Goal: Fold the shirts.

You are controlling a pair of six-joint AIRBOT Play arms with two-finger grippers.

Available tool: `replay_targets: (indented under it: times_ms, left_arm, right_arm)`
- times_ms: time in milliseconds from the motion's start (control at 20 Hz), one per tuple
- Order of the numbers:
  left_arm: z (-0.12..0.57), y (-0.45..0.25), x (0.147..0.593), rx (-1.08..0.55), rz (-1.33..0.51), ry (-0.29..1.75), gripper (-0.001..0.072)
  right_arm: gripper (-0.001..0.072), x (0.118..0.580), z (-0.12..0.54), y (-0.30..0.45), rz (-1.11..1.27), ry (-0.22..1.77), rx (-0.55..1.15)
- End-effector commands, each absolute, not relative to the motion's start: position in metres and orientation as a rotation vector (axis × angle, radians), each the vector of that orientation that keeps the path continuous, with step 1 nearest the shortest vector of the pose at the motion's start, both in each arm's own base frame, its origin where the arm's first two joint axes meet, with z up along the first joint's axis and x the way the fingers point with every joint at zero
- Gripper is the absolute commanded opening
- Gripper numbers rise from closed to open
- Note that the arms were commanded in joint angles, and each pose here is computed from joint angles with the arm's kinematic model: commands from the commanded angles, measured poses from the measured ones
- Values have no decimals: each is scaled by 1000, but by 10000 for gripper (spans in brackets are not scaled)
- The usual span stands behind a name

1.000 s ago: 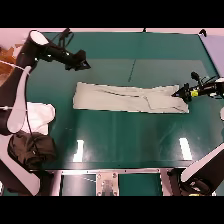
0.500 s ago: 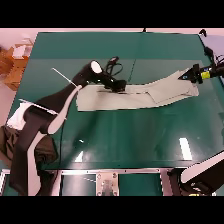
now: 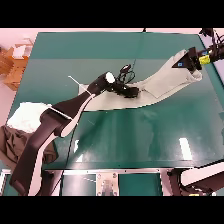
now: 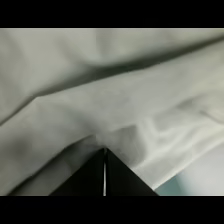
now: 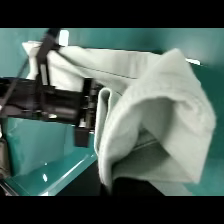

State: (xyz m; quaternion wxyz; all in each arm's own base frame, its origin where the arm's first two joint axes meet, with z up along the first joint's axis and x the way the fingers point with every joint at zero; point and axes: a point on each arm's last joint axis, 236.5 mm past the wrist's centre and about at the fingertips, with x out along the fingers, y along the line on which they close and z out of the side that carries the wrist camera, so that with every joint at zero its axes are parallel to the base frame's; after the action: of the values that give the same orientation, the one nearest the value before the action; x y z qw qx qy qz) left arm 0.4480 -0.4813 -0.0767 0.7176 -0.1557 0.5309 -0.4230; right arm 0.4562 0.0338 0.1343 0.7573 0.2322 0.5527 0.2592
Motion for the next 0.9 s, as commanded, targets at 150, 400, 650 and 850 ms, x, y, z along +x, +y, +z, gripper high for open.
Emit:
replay_targets:
  times_ms: [150, 400, 650, 850]
  left_arm:
    - [-68, -480, 431, -409, -990, 1260, 24]
    - [10, -407, 439, -455, -1071, 1317, 24]
    - [127, -259, 494, -510, -951, 1104, 24]
    - [192, -158, 510, -547, -808, 936, 25]
  right_arm:
    - [20, 443, 155, 94, 620, 1223, 466]
    - [20, 454, 151, 109, 566, 1211, 466]
    - [20, 464, 157, 170, 598, 1166, 487]
    - [21, 478, 149, 280, 708, 1054, 463]
